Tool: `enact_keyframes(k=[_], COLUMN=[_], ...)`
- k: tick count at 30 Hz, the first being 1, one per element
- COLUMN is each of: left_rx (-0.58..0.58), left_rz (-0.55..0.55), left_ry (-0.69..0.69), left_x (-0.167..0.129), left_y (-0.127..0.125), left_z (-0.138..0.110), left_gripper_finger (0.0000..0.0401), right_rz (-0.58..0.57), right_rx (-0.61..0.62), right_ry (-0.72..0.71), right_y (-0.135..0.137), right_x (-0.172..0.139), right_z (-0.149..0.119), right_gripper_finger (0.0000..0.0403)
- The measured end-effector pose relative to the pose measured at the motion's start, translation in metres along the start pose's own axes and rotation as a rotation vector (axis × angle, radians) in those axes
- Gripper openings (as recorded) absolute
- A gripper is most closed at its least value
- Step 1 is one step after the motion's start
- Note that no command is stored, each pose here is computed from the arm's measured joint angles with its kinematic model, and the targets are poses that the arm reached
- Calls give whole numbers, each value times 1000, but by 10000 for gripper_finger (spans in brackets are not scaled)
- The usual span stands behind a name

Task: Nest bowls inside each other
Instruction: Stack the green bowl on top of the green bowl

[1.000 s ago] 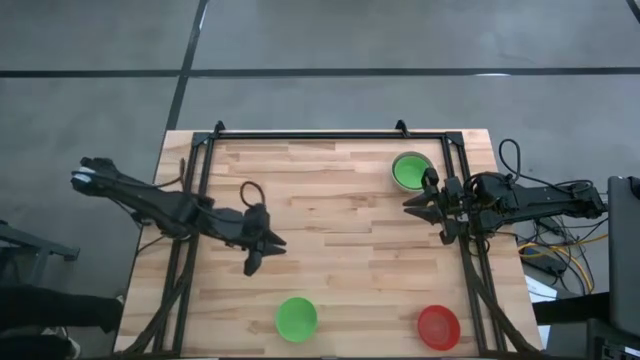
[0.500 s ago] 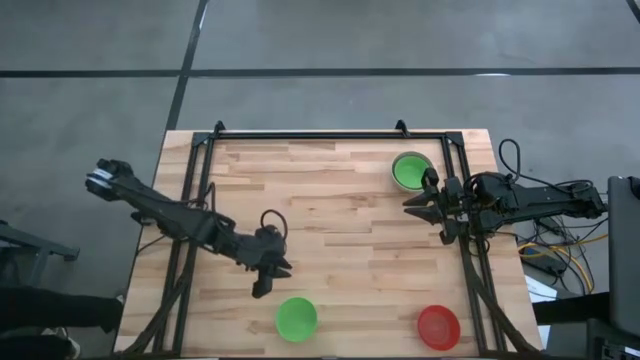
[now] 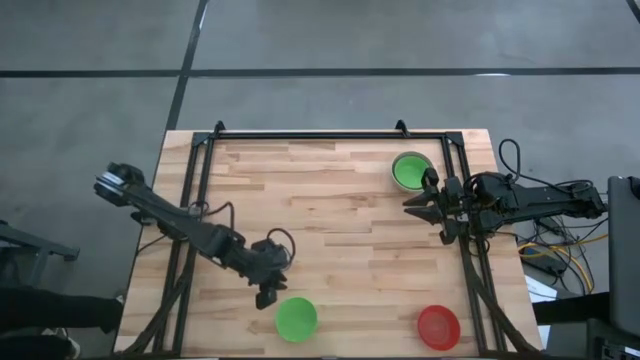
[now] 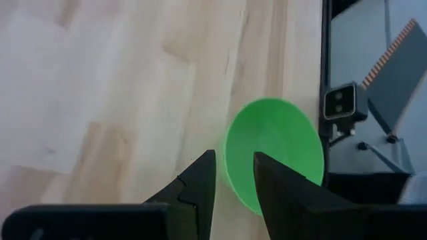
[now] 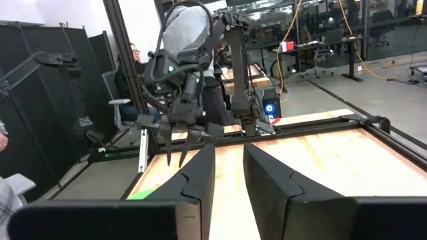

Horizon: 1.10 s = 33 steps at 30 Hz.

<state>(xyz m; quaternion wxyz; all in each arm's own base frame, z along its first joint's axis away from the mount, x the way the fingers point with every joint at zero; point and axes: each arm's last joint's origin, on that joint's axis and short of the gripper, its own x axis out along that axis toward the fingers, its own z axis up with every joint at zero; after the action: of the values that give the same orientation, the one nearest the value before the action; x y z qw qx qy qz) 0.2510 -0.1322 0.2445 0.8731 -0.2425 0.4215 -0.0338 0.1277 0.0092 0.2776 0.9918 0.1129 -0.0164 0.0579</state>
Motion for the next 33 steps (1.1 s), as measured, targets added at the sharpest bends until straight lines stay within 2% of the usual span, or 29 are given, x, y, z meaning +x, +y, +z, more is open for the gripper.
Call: enact_keyframes(k=[7, 14, 18, 26, 33], left_rx=[-65, -88, -128, -223, -318], left_rz=[-43, -117, -122, -83, 7], left_ry=[60, -25, -25, -34, 26], left_x=[11, 6, 7, 9, 11], left_y=[-6, -13, -14, -12, -3], left_z=[-7, 1, 1, 0, -9], left_gripper_finger=[106, 106, 106, 106, 106], right_rz=[0, 0, 0, 0, 0], right_rx=[-1, -1, -1, -1, -1], right_ry=[0, 0, 0, -1, 0], right_y=[0, 0, 0, 0, 0], right_x=[0, 0, 0, 0, 0], right_z=[0, 0, 0, 0, 0], right_gripper_finger=[79, 68, 70, 81, 76])
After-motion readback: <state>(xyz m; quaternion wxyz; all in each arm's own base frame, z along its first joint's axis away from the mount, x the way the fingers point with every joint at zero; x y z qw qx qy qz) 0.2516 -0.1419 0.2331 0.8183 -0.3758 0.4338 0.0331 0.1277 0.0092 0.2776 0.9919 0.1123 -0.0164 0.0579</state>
